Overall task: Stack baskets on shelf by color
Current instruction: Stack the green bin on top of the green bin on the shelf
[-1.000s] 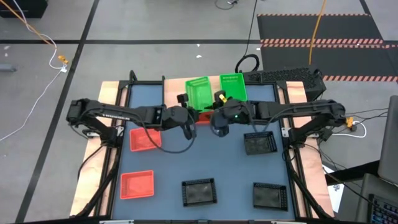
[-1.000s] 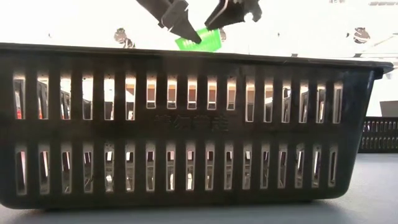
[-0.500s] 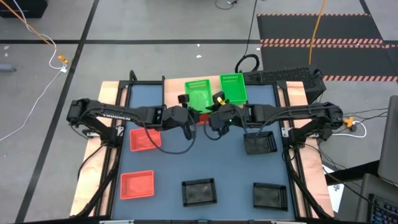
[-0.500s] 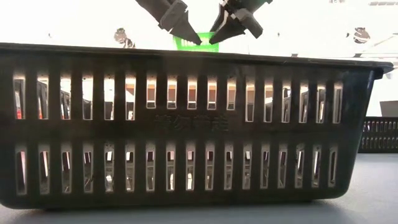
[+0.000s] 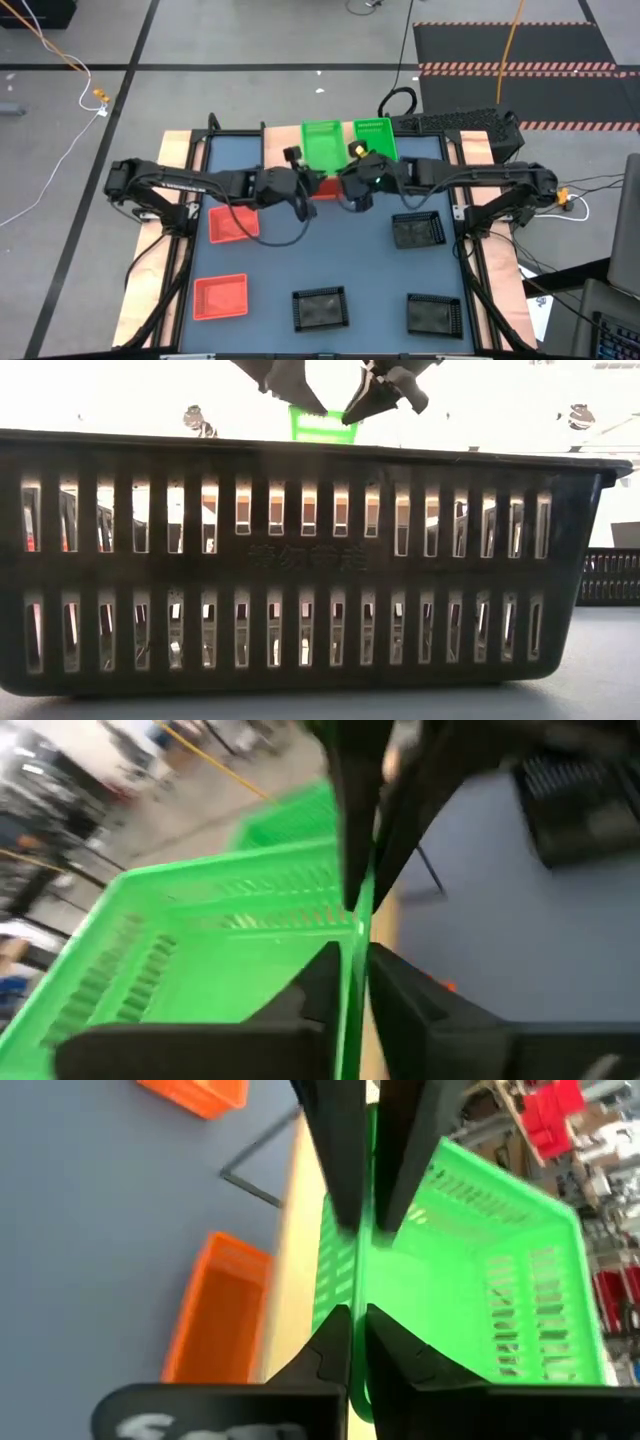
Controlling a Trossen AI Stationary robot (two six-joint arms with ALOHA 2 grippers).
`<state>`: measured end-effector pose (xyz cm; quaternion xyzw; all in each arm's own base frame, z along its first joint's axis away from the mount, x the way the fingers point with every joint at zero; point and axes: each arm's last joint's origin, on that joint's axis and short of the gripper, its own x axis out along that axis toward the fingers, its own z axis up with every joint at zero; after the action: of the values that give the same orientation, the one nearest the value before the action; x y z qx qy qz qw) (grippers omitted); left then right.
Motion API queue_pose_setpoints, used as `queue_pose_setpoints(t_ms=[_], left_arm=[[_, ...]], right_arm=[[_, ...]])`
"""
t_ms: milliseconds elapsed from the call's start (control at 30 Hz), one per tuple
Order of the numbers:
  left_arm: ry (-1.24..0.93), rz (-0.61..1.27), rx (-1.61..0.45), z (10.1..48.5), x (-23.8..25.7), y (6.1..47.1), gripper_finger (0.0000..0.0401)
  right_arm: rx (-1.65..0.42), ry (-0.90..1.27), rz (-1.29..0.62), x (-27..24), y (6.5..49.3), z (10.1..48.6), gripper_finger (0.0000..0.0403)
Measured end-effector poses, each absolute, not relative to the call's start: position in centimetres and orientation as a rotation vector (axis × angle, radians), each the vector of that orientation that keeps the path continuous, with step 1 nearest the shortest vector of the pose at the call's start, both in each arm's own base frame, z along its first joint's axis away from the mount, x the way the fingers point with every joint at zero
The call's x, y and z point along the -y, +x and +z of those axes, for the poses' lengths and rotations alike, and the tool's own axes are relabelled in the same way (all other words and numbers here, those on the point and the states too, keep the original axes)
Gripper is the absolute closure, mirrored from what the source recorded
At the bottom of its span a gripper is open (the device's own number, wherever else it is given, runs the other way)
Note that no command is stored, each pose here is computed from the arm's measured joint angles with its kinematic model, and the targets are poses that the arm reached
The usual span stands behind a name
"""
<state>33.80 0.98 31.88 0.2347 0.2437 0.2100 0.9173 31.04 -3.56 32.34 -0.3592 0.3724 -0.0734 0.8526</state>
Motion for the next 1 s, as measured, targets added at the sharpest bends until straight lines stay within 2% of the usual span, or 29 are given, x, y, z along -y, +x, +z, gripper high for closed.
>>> queue_pose_setpoints(t_ms=[267,433,567,800,1000], left_arm=[[0.529,0.485,-0.35,36.4,-0.9,31.0,0.0211],[0.478,0.493,-0.333,37.9,-0.9,28.6,0.016],[0.425,0.489,-0.36,37.8,-0.9,27.9,0.015],[0.392,0.482,-0.437,36.7,-0.9,28.1,0.0149],[0.357,0.477,-0.471,36.2,-0.9,28.0,0.0148]], right_arm=[[-0.831,-0.737,-0.237,6.4,27.7,34.2,0.0399],[-0.834,-0.765,-0.239,7.4,25.0,35.8,0.04],[-0.752,-0.743,-0.232,7.6,22.6,37.6,0.04],[-0.888,-0.669,-0.145,8.1,19.6,37.0,0.04],[-0.927,-0.585,-0.084,8.5,19.4,36.3,0.04]])
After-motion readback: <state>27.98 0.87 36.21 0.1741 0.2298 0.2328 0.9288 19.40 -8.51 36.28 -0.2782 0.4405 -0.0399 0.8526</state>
